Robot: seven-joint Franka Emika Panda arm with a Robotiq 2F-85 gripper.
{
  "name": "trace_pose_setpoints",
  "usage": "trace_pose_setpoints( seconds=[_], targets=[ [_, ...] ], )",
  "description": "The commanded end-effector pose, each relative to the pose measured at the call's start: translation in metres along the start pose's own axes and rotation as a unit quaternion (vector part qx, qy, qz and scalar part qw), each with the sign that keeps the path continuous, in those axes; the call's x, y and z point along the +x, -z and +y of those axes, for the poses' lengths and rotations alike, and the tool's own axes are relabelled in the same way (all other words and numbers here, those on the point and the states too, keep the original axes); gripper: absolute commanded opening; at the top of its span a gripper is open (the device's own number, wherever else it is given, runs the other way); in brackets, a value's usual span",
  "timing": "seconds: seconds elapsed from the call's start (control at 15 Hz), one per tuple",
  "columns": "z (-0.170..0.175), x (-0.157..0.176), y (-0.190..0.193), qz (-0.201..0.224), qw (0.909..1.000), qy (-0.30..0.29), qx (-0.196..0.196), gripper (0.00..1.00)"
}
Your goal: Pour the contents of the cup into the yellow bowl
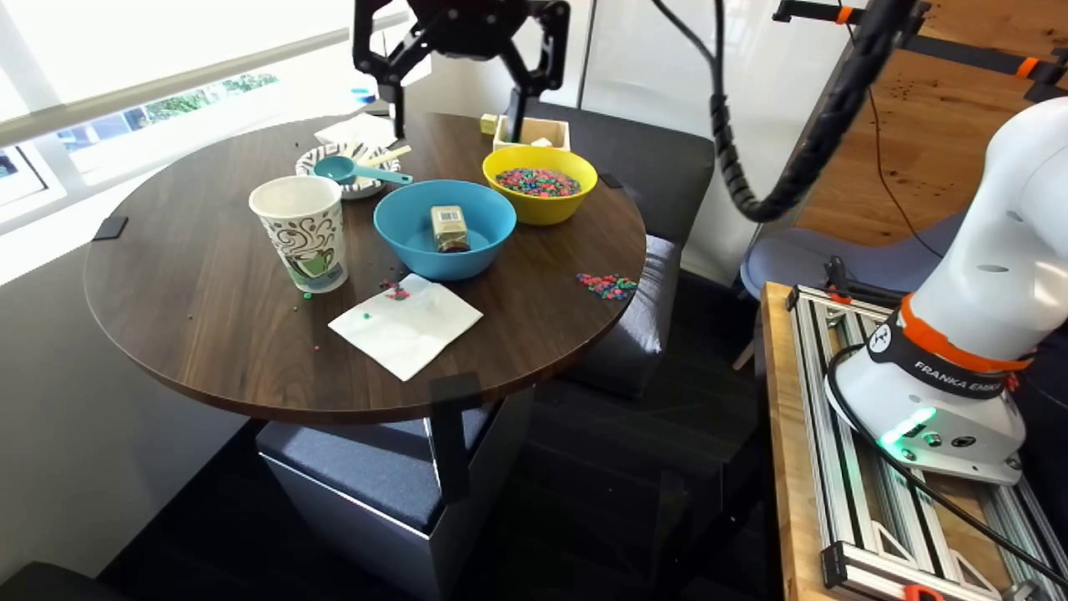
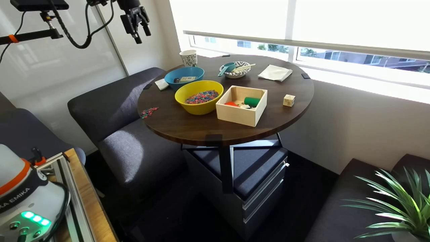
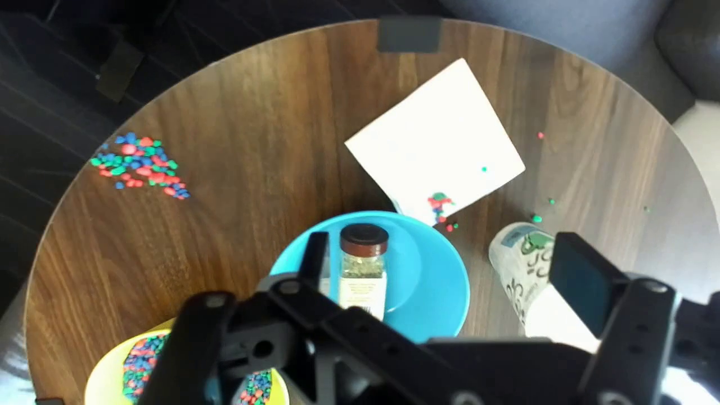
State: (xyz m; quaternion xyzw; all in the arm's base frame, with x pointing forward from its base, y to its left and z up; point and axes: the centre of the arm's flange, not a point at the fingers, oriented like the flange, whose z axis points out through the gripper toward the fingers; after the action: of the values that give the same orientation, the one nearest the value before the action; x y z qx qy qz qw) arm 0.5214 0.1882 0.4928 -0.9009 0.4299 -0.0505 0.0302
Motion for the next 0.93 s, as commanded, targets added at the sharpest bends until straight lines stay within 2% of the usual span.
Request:
trace_pose_setpoints(
  seconds=[0.0, 0.47, 0.87],
  targets=[
    [-0.012, 0.007, -0.004, 0.008, 0.9997, -0.025, 0.002, 1.00],
    [-0.024, 0.015, -0.009, 0.015, 0.9996, -0.021, 0.007, 1.00],
    [-0.067, 0.076, -0.054, 0.028, 0.9989, -0.037, -0.003, 1.00]
  ],
)
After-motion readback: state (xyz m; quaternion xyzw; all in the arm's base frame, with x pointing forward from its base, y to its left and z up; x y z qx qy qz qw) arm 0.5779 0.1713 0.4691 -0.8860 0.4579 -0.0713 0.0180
